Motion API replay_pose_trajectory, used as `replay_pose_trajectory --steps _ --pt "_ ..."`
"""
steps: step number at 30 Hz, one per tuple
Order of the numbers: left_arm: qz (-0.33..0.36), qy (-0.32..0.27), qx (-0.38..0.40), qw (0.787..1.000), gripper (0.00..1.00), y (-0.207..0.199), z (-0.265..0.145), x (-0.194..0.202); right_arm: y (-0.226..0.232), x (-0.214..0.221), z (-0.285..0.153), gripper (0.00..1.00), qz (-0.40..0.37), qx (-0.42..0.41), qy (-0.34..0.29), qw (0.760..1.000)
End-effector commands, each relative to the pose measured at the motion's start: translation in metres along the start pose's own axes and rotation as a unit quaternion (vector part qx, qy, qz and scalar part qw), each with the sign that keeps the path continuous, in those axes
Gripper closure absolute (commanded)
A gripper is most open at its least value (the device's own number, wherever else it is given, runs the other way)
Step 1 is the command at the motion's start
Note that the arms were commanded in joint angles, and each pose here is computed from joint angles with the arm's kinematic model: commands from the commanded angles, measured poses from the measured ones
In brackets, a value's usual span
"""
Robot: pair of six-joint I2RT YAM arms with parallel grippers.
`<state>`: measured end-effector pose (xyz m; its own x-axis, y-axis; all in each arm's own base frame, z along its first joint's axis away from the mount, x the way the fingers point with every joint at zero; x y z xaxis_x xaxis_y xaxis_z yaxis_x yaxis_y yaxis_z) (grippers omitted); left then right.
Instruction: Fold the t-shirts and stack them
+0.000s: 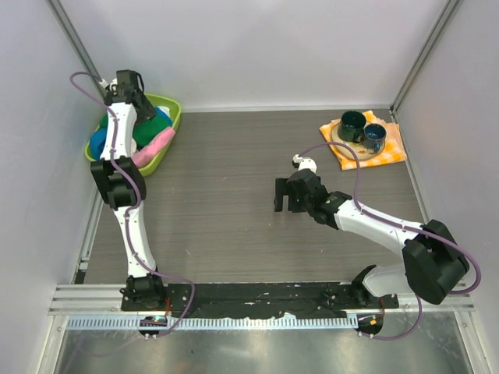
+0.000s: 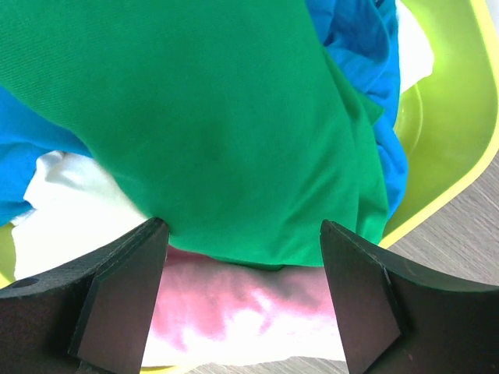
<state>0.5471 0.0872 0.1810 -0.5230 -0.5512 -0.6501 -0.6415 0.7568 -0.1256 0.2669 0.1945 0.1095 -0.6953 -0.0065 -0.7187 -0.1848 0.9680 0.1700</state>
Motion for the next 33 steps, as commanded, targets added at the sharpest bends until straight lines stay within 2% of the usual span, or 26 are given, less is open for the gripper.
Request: replay_pose_trajectory --steps 1,7,10,11,14,19,22,23,24,28,32,33 --pt "-0.009 -0.051 0.030 0.998 0.16 -0.011 -0.021 -0.026 0.006 -0.008 0.001 0.00 0.006 -0.012 -0.022 1.000" --pt "-0.007 -0.047 0.003 0.999 0.18 -0.006 -0.003 -0.019 0.006 -0.006 0.002 0.00 0.005 -0.011 -0.019 1.000" --pt "-0.003 -0.048 -0.017 0.999 0.25 0.000 0.004 -0.016 0.006 -0.004 0.002 0.00 0.005 -0.012 -0.017 1.000" --pt "-0.001 -0.047 -0.019 0.999 0.35 0.000 0.006 -0.015 0.005 -0.004 0.002 0.00 0.005 -0.011 -0.018 1.000" --pt "0.000 -0.042 -0.030 0.999 0.53 0.003 0.013 -0.010 0.005 -0.003 0.003 0.00 0.005 -0.010 -0.017 1.000" --pt "0.009 -0.036 -0.044 0.998 0.65 0.007 0.025 -0.003 0.005 -0.002 0.003 0.00 0.003 -0.010 -0.015 1.000" --pt "0.015 -0.033 -0.050 0.998 0.76 0.008 0.030 0.000 0.005 -0.001 0.003 0.00 0.003 -0.009 -0.015 1.000" --pt "0.017 -0.029 -0.051 0.998 0.91 0.008 0.032 0.003 0.005 -0.001 0.002 0.01 0.003 -0.009 -0.015 1.000" --pt "0.016 -0.026 -0.052 0.998 1.00 0.009 0.034 0.005 0.005 -0.002 0.002 0.00 0.003 -0.010 -0.016 1.000" --pt "0.016 -0.029 -0.030 0.999 1.00 0.001 0.028 0.007 0.007 -0.001 0.001 0.00 0.001 -0.011 -0.015 1.000" --pt "0.013 -0.039 0.013 0.999 1.00 -0.018 -0.002 0.014 0.009 -0.004 -0.002 0.00 0.003 -0.016 -0.017 1.000" --pt "0.004 -0.052 0.048 0.997 1.00 -0.033 -0.030 0.007 0.011 -0.005 -0.004 0.00 0.003 -0.019 -0.020 1.000"
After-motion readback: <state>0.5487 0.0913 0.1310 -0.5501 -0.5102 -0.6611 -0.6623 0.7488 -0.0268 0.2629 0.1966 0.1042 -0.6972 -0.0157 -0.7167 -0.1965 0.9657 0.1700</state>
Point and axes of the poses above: each gripper's point midway between its finger pads, its own z axis out along the fingers, its own y axis along the line the jaws close on, x = y × z, the point moved 3 cm from there along -z, back along the fingers, and after that the axes turned 2 degrees about -z, right-handed, at the moved point
